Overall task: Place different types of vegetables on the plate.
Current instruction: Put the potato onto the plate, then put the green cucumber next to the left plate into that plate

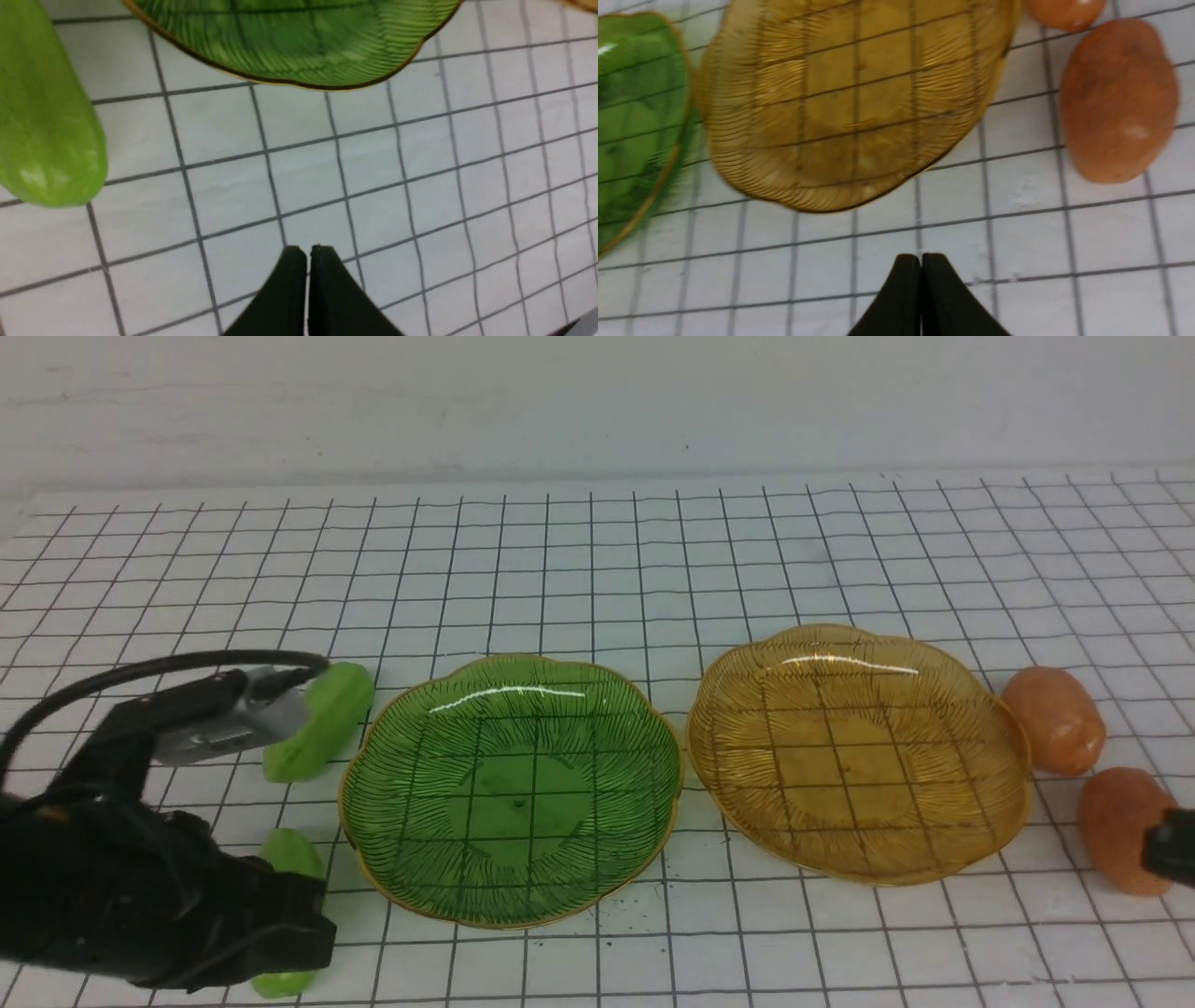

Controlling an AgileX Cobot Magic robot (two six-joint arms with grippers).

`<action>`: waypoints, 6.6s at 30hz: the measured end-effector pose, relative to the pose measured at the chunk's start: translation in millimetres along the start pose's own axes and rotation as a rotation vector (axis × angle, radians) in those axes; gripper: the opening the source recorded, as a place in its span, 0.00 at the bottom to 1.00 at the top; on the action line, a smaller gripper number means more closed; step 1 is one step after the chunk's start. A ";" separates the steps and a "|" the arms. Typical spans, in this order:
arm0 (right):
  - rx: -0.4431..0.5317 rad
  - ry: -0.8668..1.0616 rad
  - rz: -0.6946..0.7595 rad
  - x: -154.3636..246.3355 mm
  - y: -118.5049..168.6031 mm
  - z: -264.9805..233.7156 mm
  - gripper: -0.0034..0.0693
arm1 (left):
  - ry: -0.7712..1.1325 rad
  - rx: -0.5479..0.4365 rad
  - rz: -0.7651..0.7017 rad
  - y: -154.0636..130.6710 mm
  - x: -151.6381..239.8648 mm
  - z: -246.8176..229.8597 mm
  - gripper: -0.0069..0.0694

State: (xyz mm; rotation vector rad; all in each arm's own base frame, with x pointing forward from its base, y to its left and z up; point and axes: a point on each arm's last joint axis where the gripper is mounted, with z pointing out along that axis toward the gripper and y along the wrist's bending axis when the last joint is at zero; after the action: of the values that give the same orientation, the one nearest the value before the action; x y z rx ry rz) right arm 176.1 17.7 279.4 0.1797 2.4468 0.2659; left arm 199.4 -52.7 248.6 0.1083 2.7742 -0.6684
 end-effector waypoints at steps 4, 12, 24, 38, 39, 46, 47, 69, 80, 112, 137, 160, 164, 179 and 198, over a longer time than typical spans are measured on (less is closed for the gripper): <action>0.097 0.040 -0.038 -11.4 -8.0 19.7 0.09 | 0.025 0.006 -0.020 2.7 -13.7 8.7 0.08; 0.253 0.074 -0.055 -21.5 -25.1 65.2 0.46 | 0.025 0.009 -0.022 2.7 -16.2 9.6 0.08; 0.388 0.119 -0.103 -20.4 -45.7 133.9 0.85 | 0.025 0.009 -0.020 2.7 -16.2 9.6 0.08; 0.424 0.163 -0.085 -12.9 -52.1 152.5 0.73 | 0.025 0.009 -0.020 2.7 -16.2 9.6 0.08; 0.430 0.156 -0.077 -15.0 -51.7 149.2 0.73 | 0.025 0.009 -0.020 2.7 -16.2 9.6 0.08; 0.447 0.037 0.035 -61.4 -36.7 92.5 0.73 | 0.043 0.015 -0.020 2.2 -14.6 9.5 0.08; 0.416 0.015 0.054 -69.6 -31.2 81.6 0.73 | 0.048 0.016 -0.020 2.0 -14.2 9.5 0.08; 0.057 0.188 -0.126 -46.4 33.1 163.5 0.82 | 0.051 0.017 -0.020 2.0 -13.9 9.5 0.08; 0.094 0.163 -0.208 -79.7 40.4 150.4 1.00 | 0.051 0.017 -0.020 2.0 -13.9 9.5 0.08; 0.264 0.108 -0.053 -104.5 -42.8 207.5 0.82 | 0.051 0.016 -0.019 2.1 -13.9 9.5 0.08; 0.062 0.036 0.006 -142.8 21.7 114.6 0.68 | 0.039 0.011 -0.018 2.5 -15.0 9.5 0.08; -0.046 0.267 -0.324 -92.4 94.2 161.7 0.92 | 0.023 0.002 -0.025 4.3 -15.0 11.3 0.08; -0.029 0.311 -0.341 -90.6 92.3 154.8 0.93 | 0.020 -0.017 -0.016 6.0 -15.3 11.3 0.11; 0.008 0.420 -0.401 -102.3 91.8 78.9 0.14 | -0.045 -0.269 -0.043 29.5 -21.6 9.8 0.44; -0.091 0.334 -0.404 -70.6 81.2 2.6 0.03 | 0.100 -0.304 -0.188 57.6 -30.5 64.7 0.54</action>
State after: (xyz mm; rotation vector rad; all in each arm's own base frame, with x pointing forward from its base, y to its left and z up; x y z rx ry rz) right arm 237.2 83.0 339.3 -0.4287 2.7196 0.2411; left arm 253.1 -31.2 177.3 -0.1888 2.9699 -0.2812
